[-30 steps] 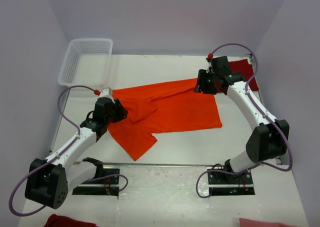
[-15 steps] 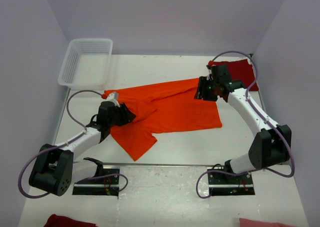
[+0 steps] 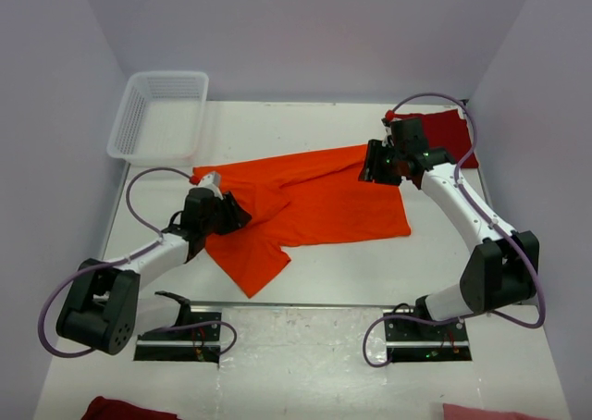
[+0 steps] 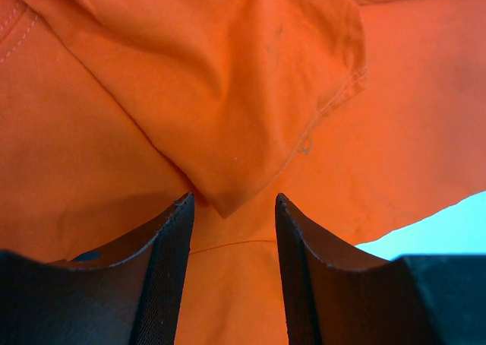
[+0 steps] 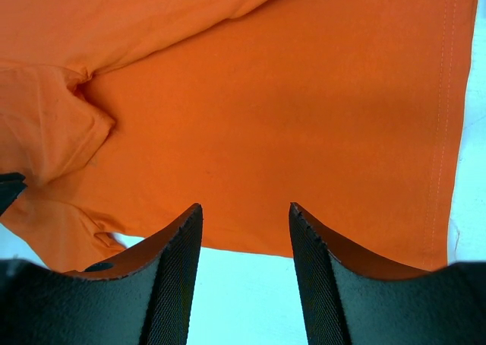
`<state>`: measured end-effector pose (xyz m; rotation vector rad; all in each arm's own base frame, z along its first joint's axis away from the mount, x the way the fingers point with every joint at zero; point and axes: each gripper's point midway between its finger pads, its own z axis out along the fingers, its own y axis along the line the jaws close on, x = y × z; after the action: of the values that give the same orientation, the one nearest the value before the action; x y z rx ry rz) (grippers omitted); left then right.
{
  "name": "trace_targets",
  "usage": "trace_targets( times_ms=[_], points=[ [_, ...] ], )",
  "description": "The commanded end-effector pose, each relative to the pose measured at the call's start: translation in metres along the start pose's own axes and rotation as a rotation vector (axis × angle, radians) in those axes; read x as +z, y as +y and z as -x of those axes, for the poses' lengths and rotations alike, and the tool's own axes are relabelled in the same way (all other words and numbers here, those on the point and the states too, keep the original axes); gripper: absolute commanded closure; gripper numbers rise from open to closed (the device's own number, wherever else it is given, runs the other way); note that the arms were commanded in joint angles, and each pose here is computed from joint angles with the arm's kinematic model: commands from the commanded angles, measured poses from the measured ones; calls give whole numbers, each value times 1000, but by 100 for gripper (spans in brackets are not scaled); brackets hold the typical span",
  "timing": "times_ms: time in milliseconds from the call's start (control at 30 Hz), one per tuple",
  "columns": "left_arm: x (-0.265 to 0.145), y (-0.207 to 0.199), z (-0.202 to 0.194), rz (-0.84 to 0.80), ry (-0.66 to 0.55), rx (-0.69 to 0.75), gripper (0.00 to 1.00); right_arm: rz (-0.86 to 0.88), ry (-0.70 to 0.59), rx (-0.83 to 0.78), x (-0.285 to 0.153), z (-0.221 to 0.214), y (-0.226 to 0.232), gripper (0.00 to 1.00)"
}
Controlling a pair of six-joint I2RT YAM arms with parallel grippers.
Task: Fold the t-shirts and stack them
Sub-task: Fold the flattened tshirt in 1/3 of the way
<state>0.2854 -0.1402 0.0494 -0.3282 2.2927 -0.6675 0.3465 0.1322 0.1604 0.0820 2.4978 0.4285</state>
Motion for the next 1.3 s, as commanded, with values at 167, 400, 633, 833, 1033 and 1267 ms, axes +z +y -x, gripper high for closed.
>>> trace_targets(
  times_ms=[167,400,633,833,1033,1267],
  points=[
    [9,-3,-1,-11,23,-10,52,29,-35,-4,-4,7,8,49],
    [18,-2,2,-2,27,1,55,41,-22,-5,0,5,12,49],
    [23,-17,15,-42,16,5,64,33,5,-18,10,-2,14,49],
    [19,-26,19,-71,15,8,69,38,28,-24,17,-8,19,50],
    [18,-28,25,-69,2,14,97,40,44,-33,25,-13,25,50],
    [23,-37,40,-77,-19,30,100,27,71,-59,33,-24,34,50]
  ],
)
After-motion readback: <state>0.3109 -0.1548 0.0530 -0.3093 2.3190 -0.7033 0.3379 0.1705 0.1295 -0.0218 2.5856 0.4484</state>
